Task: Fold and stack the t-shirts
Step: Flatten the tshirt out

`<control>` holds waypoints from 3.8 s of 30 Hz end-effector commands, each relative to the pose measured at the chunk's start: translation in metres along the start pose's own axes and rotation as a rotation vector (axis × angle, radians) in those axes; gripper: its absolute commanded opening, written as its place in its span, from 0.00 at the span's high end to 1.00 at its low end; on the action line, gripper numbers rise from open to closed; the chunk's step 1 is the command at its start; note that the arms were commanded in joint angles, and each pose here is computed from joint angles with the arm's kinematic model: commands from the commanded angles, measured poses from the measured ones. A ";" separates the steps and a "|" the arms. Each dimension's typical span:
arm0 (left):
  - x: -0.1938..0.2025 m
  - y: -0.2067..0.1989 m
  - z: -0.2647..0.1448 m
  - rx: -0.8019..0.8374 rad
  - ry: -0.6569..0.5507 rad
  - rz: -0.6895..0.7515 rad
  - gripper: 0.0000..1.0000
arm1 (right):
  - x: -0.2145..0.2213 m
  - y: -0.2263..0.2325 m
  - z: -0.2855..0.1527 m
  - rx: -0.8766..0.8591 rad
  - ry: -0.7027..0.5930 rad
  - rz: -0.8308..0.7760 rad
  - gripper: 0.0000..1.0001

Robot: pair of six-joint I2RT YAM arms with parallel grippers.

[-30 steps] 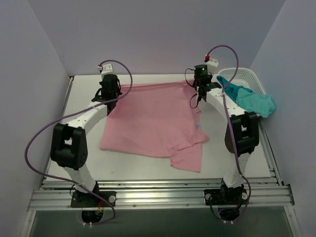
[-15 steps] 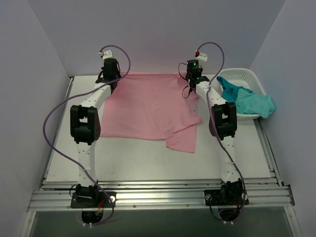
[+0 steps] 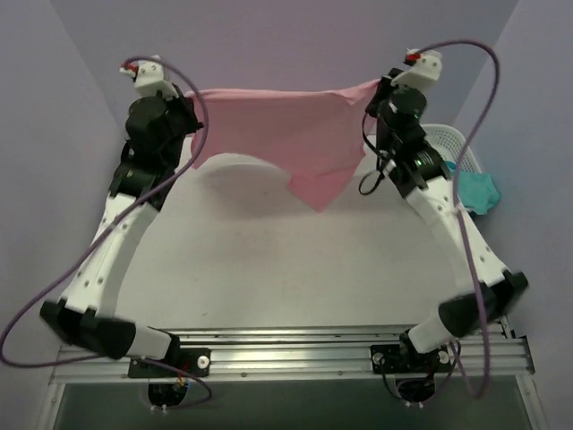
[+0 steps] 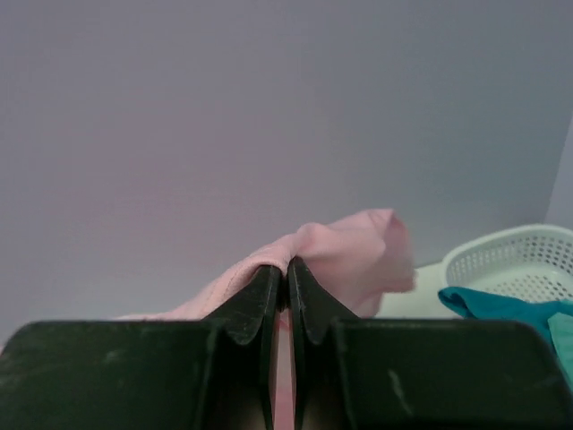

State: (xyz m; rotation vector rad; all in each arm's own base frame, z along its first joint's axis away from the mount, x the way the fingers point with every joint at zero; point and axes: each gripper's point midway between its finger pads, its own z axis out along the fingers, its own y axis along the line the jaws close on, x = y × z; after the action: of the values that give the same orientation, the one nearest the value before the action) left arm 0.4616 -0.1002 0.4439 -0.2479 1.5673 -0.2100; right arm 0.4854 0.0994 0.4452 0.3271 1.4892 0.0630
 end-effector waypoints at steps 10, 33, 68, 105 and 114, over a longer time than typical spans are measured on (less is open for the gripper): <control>-0.101 -0.004 -0.250 0.331 -0.202 -0.174 0.98 | -0.186 -0.014 -0.225 -0.375 -0.280 0.260 1.00; 0.096 0.058 -0.022 -0.057 0.050 -0.163 0.98 | 0.093 -0.002 0.002 0.024 0.141 -0.006 1.00; 0.135 0.126 0.057 -0.374 0.172 -0.147 0.06 | 0.185 -0.003 0.018 0.157 0.240 -0.015 0.00; 0.289 0.042 -0.189 -0.010 0.256 -0.106 0.06 | 0.318 0.004 -0.279 -0.317 0.608 0.393 0.00; 0.303 0.092 -0.197 -0.333 0.316 -0.079 0.06 | 0.314 -0.077 -0.277 0.203 0.613 0.168 0.01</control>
State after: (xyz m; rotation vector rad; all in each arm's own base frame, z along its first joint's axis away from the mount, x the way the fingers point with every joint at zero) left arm 0.2636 -0.1310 0.1231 -0.4134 1.9236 -0.2011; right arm 0.2428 0.1922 0.1085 0.4964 2.0503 0.4598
